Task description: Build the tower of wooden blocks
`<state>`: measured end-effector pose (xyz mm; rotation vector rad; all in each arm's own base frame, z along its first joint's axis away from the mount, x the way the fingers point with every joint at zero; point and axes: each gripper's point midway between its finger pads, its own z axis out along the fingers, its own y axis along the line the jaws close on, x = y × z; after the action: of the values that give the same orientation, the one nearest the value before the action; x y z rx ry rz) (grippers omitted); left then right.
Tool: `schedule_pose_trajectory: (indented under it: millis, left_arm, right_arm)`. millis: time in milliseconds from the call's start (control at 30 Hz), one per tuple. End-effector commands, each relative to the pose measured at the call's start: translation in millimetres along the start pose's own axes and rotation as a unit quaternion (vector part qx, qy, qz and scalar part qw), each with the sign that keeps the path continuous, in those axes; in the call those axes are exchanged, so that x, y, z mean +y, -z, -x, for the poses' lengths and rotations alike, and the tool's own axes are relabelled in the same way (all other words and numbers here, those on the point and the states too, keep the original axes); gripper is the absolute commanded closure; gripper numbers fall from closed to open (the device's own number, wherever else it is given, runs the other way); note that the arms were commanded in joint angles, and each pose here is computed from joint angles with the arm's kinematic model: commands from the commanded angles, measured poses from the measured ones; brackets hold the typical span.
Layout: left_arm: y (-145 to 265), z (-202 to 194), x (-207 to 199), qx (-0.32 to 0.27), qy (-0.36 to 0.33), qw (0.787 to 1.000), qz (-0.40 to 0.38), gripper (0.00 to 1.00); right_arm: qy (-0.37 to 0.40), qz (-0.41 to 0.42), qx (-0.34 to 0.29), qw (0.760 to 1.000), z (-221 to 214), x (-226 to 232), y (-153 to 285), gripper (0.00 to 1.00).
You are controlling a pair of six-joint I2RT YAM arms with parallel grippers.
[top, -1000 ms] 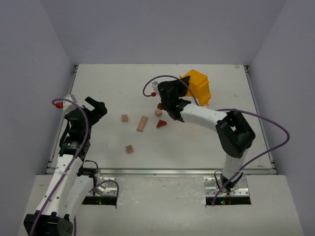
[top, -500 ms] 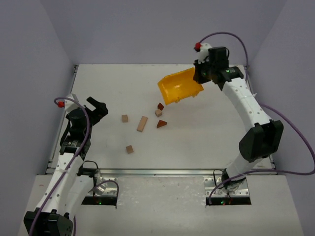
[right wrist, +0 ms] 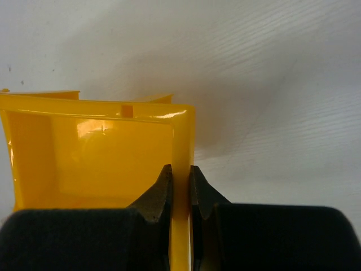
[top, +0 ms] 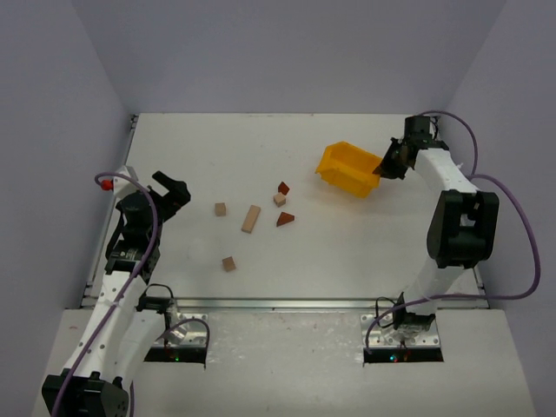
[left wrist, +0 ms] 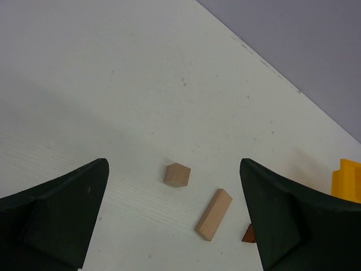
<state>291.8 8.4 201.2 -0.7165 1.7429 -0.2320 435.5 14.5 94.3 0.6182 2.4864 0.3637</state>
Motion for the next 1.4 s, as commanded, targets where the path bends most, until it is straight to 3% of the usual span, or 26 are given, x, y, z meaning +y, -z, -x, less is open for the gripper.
schedule_pose_trajectory:
  millis: [0, 233, 467, 500, 567, 600, 633, 767, 933, 1000, 1033, 1067, 1100, 1167, 1233, 1300, 1367]
  left_arm:
    - [2, 20, -11, -0.032, 0.005, 0.999, -0.017, 0.0]
    - [3, 22, -8, -0.037, 0.009, 0.999, -0.009, 0.0]
    - [2, 21, -6, -0.037, 0.01, 0.999, -0.004, 0.0]
    - [2, 22, -7, -0.037, 0.01, 0.999, -0.004, 0.0]
    - [2, 21, -7, -0.036, 0.01, 0.999, -0.006, 0.0]
    - [2, 22, -8, -0.036, 0.011, 0.999, -0.006, 0.0]
    - [2, 22, -8, -0.036, 0.011, 0.999, -0.007, 0.0]
    - [2, 21, -9, -0.034, 0.011, 0.999, -0.008, 0.0]
    - [0, 19, -9, -0.03, 0.011, 0.999, -0.007, 0.0]
    - [0, 19, -10, -0.029, 0.011, 0.999, -0.009, 0.0]
    - [0, 18, -10, -0.028, 0.01, 1.0, -0.009, 0.0]
    - [0, 18, -9, -0.026, 0.011, 1.0, -0.008, 0.0]
    - [0, 18, -9, -0.026, 0.011, 1.0, -0.007, 0.0]
    - [0, 17, -9, -0.024, 0.012, 1.0, -0.008, 0.0]
    - [0, 17, -11, -0.022, 0.012, 1.0, -0.011, 0.0]
    - [0, 16, -11, -0.019, 0.012, 1.0, -0.013, 0.0]
    - [-2, 14, -12, -0.016, 0.011, 1.0, -0.016, 0.0]
  right_arm:
    - [-0.039, -0.023, -0.08, 0.996, 55, -11, -3, 1.0]
    - [-0.132, -0.188, -0.09, 0.969, 50, -90, -13, 1.0]
    - [-0.193, -0.2, -0.071, 0.958, 39, -109, -19, 0.96]
    - [-0.194, -0.199, -0.067, 0.958, 37, -109, -19, 0.77]
    - [-0.193, -0.195, -0.064, 0.959, 37, -107, -18, 0.53]
    - [-0.188, -0.19, -0.067, 0.961, 39, -104, -14, 0.33]
    - [-0.178, -0.184, -0.069, 0.964, 41, -101, -10, 0.22]
    - [-0.15, -0.145, -0.105, 0.972, 57, -80, 22, 0.07]
    - [-0.035, -0.046, -0.14, 0.988, 68, -18, 57, 0.01]
    - [0.067, -0.016, -0.133, 0.989, 50, 38, 67, 0.01]
    - [0.092, -0.016, -0.133, 0.987, 50, 45, 72, 0.01]
    - [0.164, 0.013, -0.115, 0.98, 21, 90, 72, 0.01]
    - [0.175, 0.026, -0.109, 0.978, 15, 99, 73, 0.01]
    - [0.312, 0.131, -0.063, 0.939, -39, 154, 71, 0.01]
    - [0.391, 0.206, -0.02, 0.897, -85, 186, 67, 0.01]
    - [0.469, 0.231, 0.016, 0.852, -115, 197, 62, 0.01]
    - [0.518, 0.213, 0.051, 0.827, -140, 203, 50, 0.01]
